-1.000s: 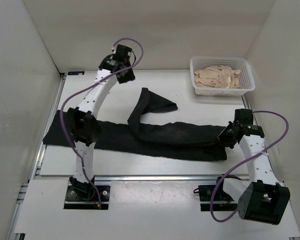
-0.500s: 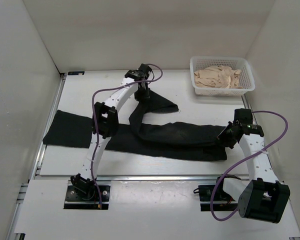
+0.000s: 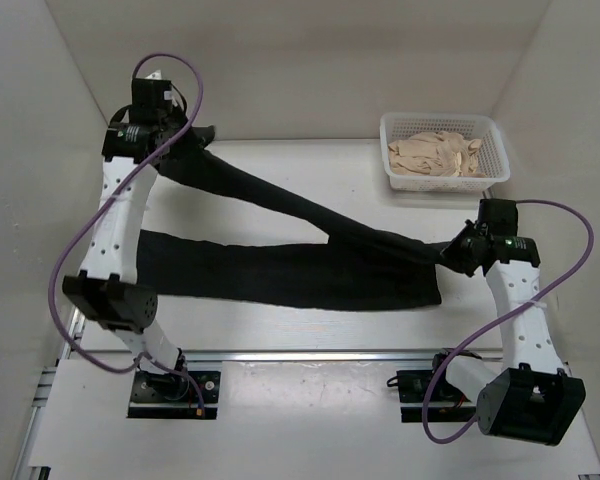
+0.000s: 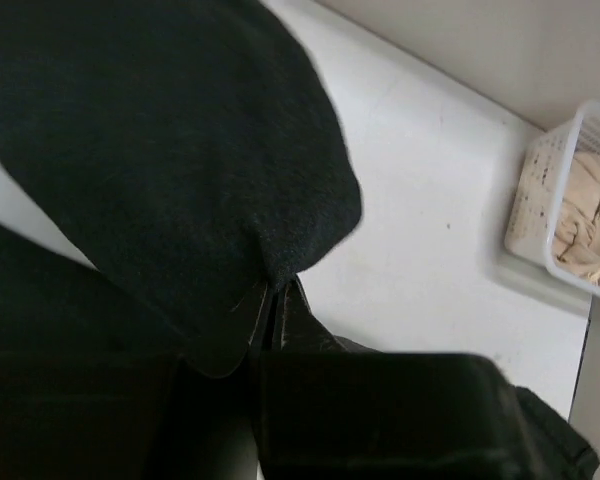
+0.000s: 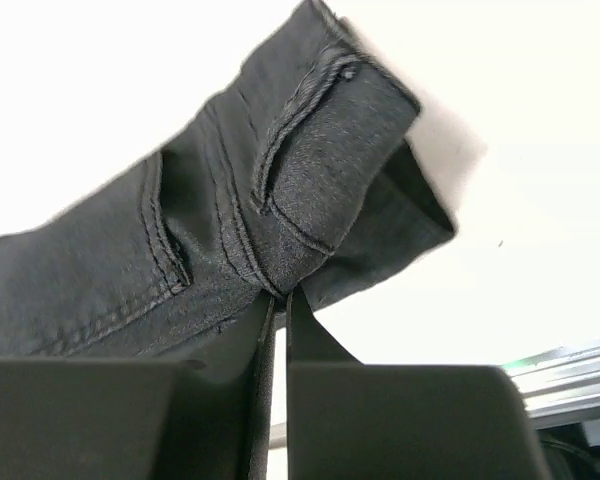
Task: Fold and stack the trousers
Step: Flatten the trousers out
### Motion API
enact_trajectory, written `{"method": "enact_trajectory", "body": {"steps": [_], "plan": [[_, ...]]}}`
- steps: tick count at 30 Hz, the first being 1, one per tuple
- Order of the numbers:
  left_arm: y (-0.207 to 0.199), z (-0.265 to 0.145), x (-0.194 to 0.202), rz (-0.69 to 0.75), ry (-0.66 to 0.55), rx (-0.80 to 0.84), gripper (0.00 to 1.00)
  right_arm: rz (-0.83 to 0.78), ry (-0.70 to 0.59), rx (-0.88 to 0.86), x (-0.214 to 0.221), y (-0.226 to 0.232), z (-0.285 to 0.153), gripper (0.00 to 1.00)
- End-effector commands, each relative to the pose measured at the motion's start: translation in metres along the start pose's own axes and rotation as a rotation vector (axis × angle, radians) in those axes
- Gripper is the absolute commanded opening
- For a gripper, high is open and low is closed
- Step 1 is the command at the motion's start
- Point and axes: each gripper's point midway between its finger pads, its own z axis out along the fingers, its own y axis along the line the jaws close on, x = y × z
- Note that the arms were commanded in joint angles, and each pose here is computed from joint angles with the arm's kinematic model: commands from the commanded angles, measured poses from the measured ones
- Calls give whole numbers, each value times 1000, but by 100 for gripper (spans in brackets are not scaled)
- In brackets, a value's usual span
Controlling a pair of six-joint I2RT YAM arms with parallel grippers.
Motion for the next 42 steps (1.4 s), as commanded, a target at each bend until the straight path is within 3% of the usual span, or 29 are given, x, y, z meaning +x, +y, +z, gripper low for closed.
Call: {"method": "enact_trajectory", "body": {"steps": [1, 8, 13, 14, 15, 16, 17, 18, 20, 21, 23, 24, 25, 28, 33, 36, 37, 40, 41, 42], "plan": [[27, -2, 15, -15, 8, -88, 10, -10, -100, 77, -24, -10, -18, 1], [43, -12, 19, 30, 16, -153, 10, -13, -181, 65, -55, 5, -34, 1], [36, 71, 29, 94, 133, -186, 10, 21, -203, 33, -86, 27, -7, 1], [28, 88, 32, 118, 153, -168, 17, 37, -242, 4, -102, 38, 0, 1], [4, 89, 6, 117, 95, -87, 28, 50, -245, 22, -109, 38, 9, 1], [16, 128, 36, 133, 212, -130, 37, 51, -217, 43, -118, 42, 24, 1], [13, 134, 37, 132, 228, -121, 58, 52, -207, 61, -123, 42, 30, 1], [10, 130, 27, 111, 207, -108, 69, 52, -189, 75, -129, 46, 39, 1], [24, 126, 23, 79, 202, -129, 81, 53, -181, 91, -130, 44, 42, 1], [61, 137, 49, 56, 277, -218, 79, 54, -187, 99, -131, 42, 41, 1], [74, 106, 28, 19, 189, -198, 64, 43, -176, 107, -124, 37, 46, 1], [83, 105, 24, 1, 165, -193, 48, 43, -184, 101, -126, 38, 46, 1], [107, 104, 39, -41, 218, -225, 11, 43, -170, 124, -120, 31, 51, 1], [117, 101, 58, -15, 278, -217, 10, 33, -153, 126, -115, 29, 54, 1], [81, 101, 106, 118, 356, -214, 12, 32, -127, 111, -105, 28, 57, 1], [59, 111, 135, 196, 387, -238, 24, 32, -130, 110, -102, 26, 54, 1], [53, 114, 140, 210, 385, -247, 38, 32, -130, 110, -102, 26, 54, 1], [40, 122, 166, 259, 424, -280, 59, 23, -133, 97, -100, 26, 50, 1], [38, 124, 171, 268, 433, -279, 74, 23, -126, 102, -97, 24, 51, 1], [35, 126, 177, 265, 441, -281, 79, 22, -134, 96, -98, 25, 48, 1]]}}
